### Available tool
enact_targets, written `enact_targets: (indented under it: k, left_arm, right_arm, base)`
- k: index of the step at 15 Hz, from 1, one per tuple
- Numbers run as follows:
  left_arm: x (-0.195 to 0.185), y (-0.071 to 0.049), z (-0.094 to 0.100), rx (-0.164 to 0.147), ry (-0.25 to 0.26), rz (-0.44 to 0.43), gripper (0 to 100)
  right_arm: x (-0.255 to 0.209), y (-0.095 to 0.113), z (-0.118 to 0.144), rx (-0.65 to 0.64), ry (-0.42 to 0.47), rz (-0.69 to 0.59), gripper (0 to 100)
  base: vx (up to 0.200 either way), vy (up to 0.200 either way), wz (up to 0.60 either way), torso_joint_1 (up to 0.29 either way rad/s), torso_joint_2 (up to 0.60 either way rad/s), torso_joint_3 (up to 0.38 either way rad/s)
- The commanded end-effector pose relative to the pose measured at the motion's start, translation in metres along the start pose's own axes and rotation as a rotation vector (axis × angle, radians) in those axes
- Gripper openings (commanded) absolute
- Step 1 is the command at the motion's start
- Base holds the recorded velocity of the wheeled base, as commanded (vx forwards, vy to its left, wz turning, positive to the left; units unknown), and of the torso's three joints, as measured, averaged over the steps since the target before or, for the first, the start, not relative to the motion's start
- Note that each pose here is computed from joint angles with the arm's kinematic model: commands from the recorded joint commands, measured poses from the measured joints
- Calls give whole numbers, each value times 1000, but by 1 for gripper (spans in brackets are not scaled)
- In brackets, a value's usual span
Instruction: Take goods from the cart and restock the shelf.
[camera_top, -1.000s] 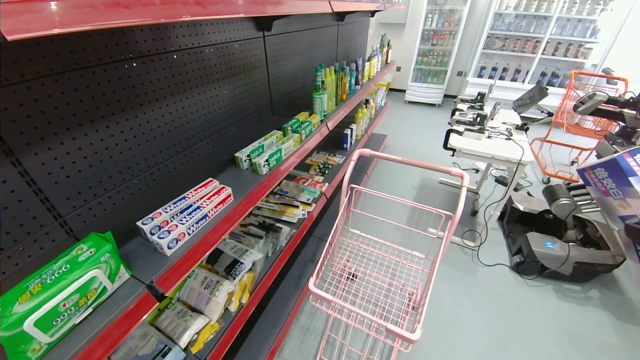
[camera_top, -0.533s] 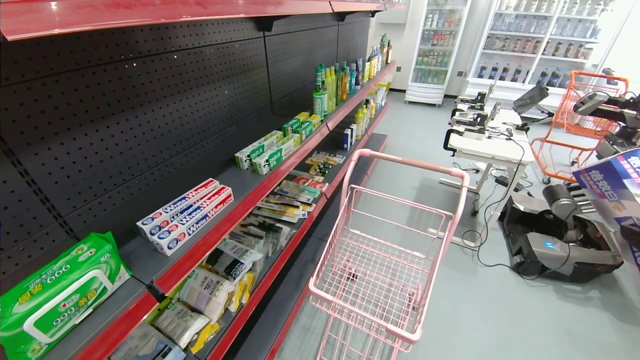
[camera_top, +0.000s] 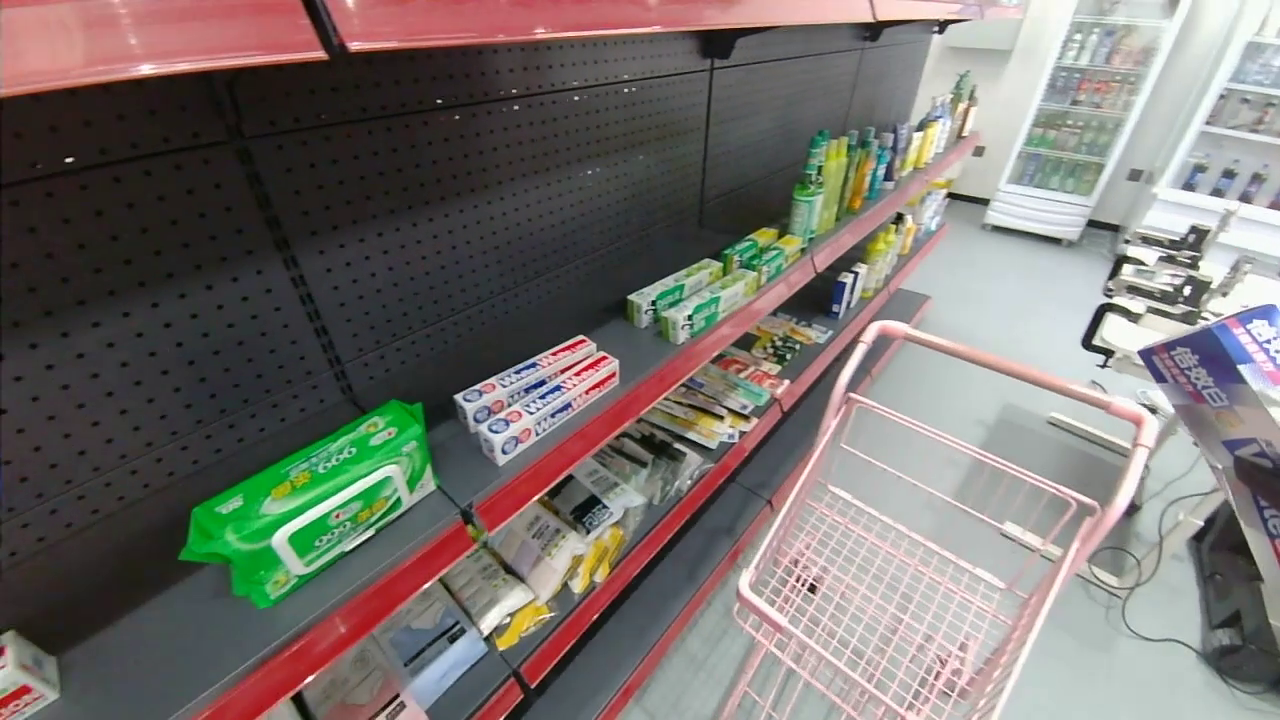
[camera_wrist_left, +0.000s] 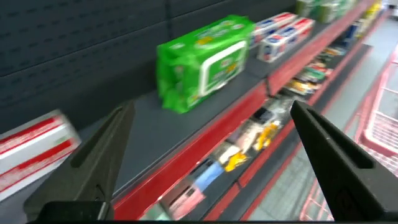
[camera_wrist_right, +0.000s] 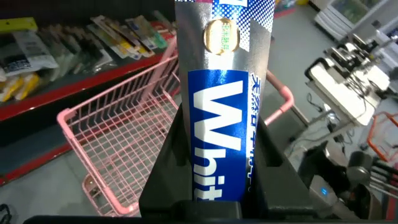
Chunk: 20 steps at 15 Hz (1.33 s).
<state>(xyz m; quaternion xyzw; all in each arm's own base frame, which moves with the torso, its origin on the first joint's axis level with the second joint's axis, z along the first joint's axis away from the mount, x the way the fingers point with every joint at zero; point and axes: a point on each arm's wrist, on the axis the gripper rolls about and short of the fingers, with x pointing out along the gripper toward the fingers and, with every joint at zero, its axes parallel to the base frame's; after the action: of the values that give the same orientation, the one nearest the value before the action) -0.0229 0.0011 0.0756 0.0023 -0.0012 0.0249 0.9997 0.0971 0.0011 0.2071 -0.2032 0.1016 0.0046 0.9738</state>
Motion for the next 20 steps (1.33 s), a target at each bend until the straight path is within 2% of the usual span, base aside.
enact_targets:
  k: [1, 17, 20]
  left_arm:
    - [0, 0, 0, 0, 1, 1, 100]
    - [0, 0, 0, 2, 1, 2, 100]
    - [0, 0, 0, 0, 1, 1, 100]
  right_arm:
    - [1, 0, 0, 0, 1, 0, 0]
    - [5, 1, 0, -8, 13, 12, 0]
    - [5, 1, -1, -11, 17, 10, 0]
  base:
    - [0, 0, 600, 2, -2, 2]
    - [0, 0, 600, 2, 1, 1]
    - [0, 0, 0, 0, 0, 0]
